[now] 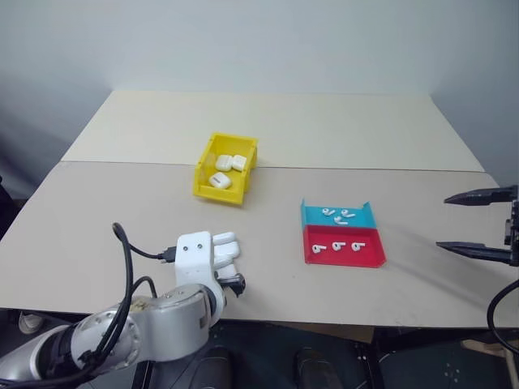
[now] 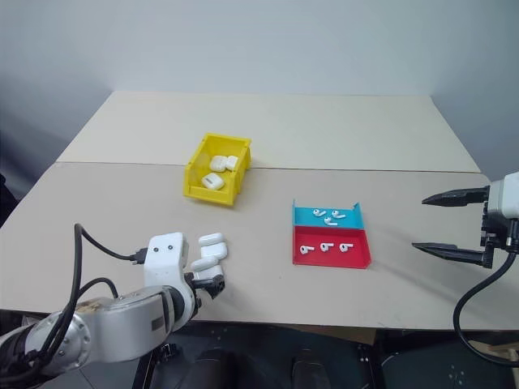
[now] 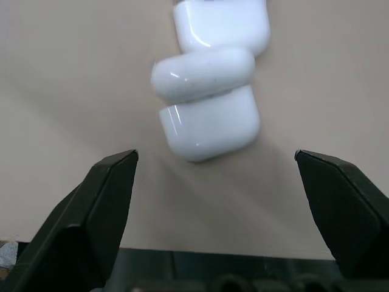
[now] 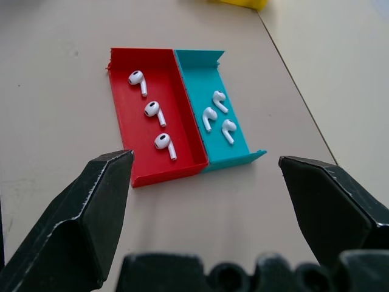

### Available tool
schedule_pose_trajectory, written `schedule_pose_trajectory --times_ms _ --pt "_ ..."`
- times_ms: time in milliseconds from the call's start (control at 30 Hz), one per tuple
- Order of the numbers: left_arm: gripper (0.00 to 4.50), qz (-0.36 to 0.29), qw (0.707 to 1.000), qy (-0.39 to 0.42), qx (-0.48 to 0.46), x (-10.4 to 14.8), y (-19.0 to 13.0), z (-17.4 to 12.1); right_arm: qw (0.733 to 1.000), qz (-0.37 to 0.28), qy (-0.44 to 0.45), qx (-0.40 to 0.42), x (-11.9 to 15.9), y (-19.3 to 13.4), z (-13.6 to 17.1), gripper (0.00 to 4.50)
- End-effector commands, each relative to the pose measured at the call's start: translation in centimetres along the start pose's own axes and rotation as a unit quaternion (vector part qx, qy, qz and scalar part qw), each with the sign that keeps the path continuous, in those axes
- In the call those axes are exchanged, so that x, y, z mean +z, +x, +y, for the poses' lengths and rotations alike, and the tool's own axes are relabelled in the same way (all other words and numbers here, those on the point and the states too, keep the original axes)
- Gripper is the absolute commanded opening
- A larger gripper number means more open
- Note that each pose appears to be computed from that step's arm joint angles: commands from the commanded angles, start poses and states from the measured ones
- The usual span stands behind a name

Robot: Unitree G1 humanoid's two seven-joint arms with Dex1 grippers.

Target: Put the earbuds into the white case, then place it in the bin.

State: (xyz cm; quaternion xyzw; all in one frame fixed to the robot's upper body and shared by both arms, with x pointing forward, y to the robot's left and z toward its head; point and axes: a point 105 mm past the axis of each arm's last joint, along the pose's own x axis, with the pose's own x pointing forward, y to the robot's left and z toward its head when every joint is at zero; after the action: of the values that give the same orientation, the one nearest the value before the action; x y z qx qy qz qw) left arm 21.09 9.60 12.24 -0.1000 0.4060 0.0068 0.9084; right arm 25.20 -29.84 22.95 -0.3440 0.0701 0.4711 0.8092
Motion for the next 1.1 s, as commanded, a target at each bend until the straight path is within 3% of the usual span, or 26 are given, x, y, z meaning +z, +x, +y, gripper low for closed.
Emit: schedule_pose_trajectory --times_ms 33,1100 --pt "4.50 -0.006 1.000 -0.021 0.016 0.9 0.5 0.0 1.000 -0.008 -0.019 -0.018 1.2 -0.7 -0.5 4.43" --pt "4.50 0.032 0.996 -0.061 0.055 1.0 3.1 0.8 0.999 0.006 -0.009 -0.030 0.7 -1.2 0.4 4.43"
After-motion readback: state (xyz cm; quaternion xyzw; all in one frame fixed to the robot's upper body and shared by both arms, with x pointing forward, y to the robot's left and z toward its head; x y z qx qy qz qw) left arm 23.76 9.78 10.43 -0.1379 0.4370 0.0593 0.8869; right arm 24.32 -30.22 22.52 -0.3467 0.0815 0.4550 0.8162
